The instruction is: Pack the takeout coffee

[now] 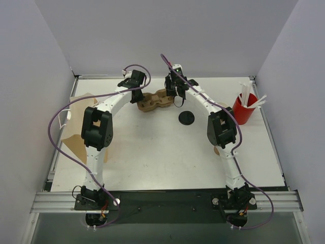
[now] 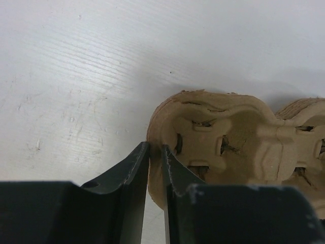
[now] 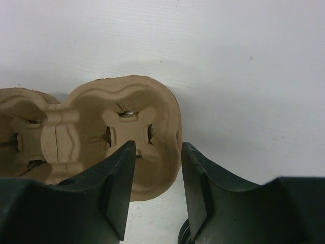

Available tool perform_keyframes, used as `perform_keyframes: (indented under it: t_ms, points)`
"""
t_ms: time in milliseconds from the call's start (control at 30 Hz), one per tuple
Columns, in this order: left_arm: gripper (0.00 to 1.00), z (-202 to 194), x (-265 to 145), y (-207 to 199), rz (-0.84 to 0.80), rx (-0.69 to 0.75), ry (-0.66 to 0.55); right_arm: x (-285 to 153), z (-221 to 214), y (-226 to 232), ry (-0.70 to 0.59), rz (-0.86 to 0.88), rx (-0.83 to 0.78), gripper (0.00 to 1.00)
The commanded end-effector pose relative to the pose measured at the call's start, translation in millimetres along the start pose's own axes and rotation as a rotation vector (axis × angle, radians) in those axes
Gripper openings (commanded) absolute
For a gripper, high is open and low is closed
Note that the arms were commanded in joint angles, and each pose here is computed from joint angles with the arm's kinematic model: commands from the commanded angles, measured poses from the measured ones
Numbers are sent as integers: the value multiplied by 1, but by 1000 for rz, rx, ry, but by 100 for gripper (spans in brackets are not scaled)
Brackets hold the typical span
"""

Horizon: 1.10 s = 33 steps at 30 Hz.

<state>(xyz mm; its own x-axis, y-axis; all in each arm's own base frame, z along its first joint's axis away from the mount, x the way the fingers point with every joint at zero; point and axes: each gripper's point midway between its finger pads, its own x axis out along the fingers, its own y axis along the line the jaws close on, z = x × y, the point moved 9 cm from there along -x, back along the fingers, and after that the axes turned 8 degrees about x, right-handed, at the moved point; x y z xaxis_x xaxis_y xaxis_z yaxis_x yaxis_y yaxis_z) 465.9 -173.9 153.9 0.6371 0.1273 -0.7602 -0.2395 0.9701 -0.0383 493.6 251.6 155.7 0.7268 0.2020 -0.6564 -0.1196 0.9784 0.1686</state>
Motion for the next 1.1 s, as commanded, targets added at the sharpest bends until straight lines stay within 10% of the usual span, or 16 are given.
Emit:
perform_keyframes:
  t_ms: [0, 1067]
  points:
    - [26, 5, 3, -2, -31, -20, -20, 3, -3, -4, 2, -35, -30, 37]
    - [27, 9, 1, -2, -62, 9, -12, 11, -5, -9, 1, -64, -1, 28]
